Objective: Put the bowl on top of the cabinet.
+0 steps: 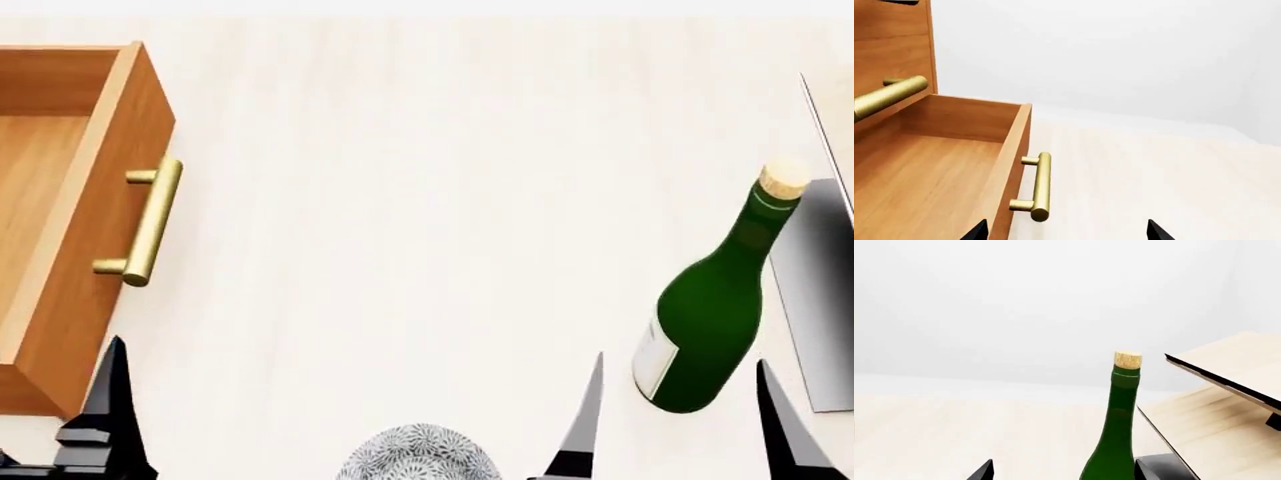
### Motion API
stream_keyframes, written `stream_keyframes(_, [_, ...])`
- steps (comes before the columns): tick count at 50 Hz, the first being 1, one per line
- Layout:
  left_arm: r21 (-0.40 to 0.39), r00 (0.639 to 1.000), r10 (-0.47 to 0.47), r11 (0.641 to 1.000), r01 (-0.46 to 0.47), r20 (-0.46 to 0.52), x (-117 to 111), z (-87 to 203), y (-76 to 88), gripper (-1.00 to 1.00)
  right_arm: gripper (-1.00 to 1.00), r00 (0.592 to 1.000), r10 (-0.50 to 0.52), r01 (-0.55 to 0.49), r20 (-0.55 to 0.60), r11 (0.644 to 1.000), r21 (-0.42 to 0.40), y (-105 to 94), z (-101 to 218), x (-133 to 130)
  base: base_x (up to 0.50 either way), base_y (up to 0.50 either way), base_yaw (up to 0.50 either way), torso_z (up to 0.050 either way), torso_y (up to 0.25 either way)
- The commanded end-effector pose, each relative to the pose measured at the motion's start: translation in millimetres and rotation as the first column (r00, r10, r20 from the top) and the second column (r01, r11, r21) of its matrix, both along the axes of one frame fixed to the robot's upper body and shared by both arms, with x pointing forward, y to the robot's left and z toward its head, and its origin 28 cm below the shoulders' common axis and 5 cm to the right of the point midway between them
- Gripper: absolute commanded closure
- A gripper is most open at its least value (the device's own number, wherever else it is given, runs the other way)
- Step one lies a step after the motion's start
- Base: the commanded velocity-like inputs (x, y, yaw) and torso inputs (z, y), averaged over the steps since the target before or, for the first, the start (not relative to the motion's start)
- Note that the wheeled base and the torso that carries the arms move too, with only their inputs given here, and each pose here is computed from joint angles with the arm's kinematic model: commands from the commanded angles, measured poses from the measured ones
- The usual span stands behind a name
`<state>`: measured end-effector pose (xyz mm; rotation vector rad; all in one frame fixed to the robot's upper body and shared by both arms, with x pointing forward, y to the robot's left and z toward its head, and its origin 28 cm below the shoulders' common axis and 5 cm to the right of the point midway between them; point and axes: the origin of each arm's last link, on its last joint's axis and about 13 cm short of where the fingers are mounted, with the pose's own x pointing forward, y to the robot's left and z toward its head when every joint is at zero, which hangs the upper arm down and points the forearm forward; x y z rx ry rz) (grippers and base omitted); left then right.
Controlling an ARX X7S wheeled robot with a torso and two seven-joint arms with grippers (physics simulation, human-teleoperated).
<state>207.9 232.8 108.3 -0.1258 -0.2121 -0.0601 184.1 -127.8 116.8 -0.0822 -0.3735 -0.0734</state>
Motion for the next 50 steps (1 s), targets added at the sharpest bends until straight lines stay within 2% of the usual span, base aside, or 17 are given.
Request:
stream_keyframes(1, [0.051, 0.999, -0.033, 0.998, 0.035, -0.039, 3.9, 13.9, 1.7, -1.0, -1.0, 1.0, -0.01, 0.01, 0.004, 1.0, -0.001, -4.8, 1.6, -2.2, 0.0, 0.0, 0.0, 0.0, 0.0])
stream_keyframes(3, [0.061, 0.994, -0.092, 0.994, 0.095, -0.053, 3.6, 21.9, 2.3, -1.0, -1.0, 1.0, -0.013, 0.013, 0.005, 1.0, -0.001, -5.9, 2.5, -3.1, 0.0, 0.0, 0.0, 0.0, 0.0])
stream_keyframes(4, [0.112, 0.99, -0.122, 0.985, 0.129, -0.066, 4.0, 26.3, 1.2, -1.0, -1.0, 1.0, -0.016, 0.016, 0.004, 1.0, -0.002, -6.8, 2.8, -3.5, 0.0, 0.0, 0.0, 0.0, 0.0])
stream_keyframes(6, [0.138, 0.979, -0.188, 0.97, 0.198, -0.083, 3.3, 32.3, -1.0, -1.0, -1.0, 1.0, -0.019, 0.019, 0.002, 1.0, -0.005, -7.7, 2.8, -3.5, 0.0, 0.0, 0.0, 0.0, 0.0])
stream_keyframes(7, [0.199, 0.968, -0.234, 0.948, 0.248, -0.09, 2.9, 36.2, -4.0, -1.0, -1.0, 1.0, -0.02, 0.02, -0.001, 1.0, -0.004, -8.5, 2.8, -3.6, 0.0, 0.0, 0.0, 0.0, 0.0])
stream_keyframes(9, [0.247, 0.955, -0.283, 0.922, 0.297, -0.092, 3.2, 39.9, -6.7, -1.0, -1.0, 1.0, -0.022, 0.022, -0.002, 1.0, -0.004, -9.1, 3.1, -4.1, 0.0, 0.0, 0.0, 0.0, 0.0])
stream_keyframes(14, [0.347, 0.941, -0.311, 0.875, 0.339, -0.134, 13.6, 50.8, -12.6, -1.0, -1.0, 1.0, -0.027, 0.027, -0.003, 1.0, -0.011, -10.6, 3.1, -4.7, 0.0, 0.0, 0.0, 0.0, 0.0])
stream_keyframes(19, [0.427, 0.905, -0.372, 0.798, 0.426, -0.207, 23.2, 57.3, -17.4, -1.0, -1.0, 1.0, -0.026, 0.026, 0.0, 0.999, -0.03, -11.4, 4.7, -7.1, 0.0, 0.0, 0.0, 0.0, 0.0])
stream_keyframes(24, [0.489, 0.849, -0.422, 0.694, 0.528, -0.318, 31.9, 66.4, -22.3, -1.0, -1.0, 1.0, -0.025, 0.024, -0.01, 0.999, -0.033, -11.6, 1.3, -6.9, 0.0, 0.0, 0.0, 0.0, 0.0])
stream_keyframes(26, [0.469, 0.821, -0.429, 0.676, 0.568, -0.376, 35.5, 68.2, -24.0, -1.0, -1.0, 1.0, -0.022, 0.022, -0.014, 0.999, -0.035, -11.1, 0.6, -6.6, 0.0, 0.0, 0.0, 0.0, 0.0])
stream_keyframes(29, [0.494, 0.786, -0.446, 0.613, 0.617, -0.427, 37.5, 69.2, -27.2, -1.0, -1.0, 1.0, -0.02, 0.019, -0.013, 0.999, -0.04, -11.2, 1.7, -7.2, 0.0, 0.0, 0.0, 0.0, 0.0])
stream_keyframes(31, [0.487, 0.741, -0.462, 0.56, 0.67, -0.487, 37.3, 69.8, -29.7, -1.0, -1.0, 1.0, -0.021, 0.02, -0.012, 0.999, -0.041, -11.8, 1.7, -7.5, 0.0, 0.0, 0.0, 0.0, 0.0])
stream_keyframes(32, [0.486, 0.732, -0.458, 0.549, 0.679, -0.504, 38.4, 69.6, -30.6, -1.0, -1.0, 1.0, -0.021, 0.021, -0.013, 0.999, -0.041, -12.1, 1.2, -7.6, 0.0, 0.0, 0.0, 0.0, 0.0])
stream_keyframes(39, [0.481, 0.671, -0.426, 0.475, 0.736, -0.607, 43.4, 66.1, -34.5, -1.0, -1.0, 1.0, -0.019, 0.019, -0.018, 0.999, -0.044, -13.0, -0.1, -8.3, 0.0, 0.0, 0.0, 0.0, 0.0])
stream_keyframes(41, [0.48, 0.672, -0.415, 0.479, 0.735, -0.614, 45.8, 66.4, -35.8, -1.0, -1.0, 1.0, -0.018, 0.017, -0.016, 0.999, -0.046, -12.8, -0.1, -8.6, 0.0, 0.0, 0.0, 0.0, 0.0])
stream_keyframes(46, [0.477, 0.655, -0.419, 0.457, 0.751, -0.629, 45.9, 66.8, -37.6, -1.0, -1.0, 1.0, -0.015, 0.014, -0.019, 0.999, -0.046, -12.6, -2.0, -8.7, 0.0, 0.0, 0.0, 0.0, 0.0])
stream_keyframes(50, [0.459, 0.613, -0.427, 0.414, 0.786, -0.665, 45.7, 64.1, -39.4, -1.0, -1.0, 1.0, -0.012, 0.011, -0.019, 0.999, -0.049, -12.6, -2.1, -9.8, 0.0, 0.0, 0.0, 0.0, 0.0])
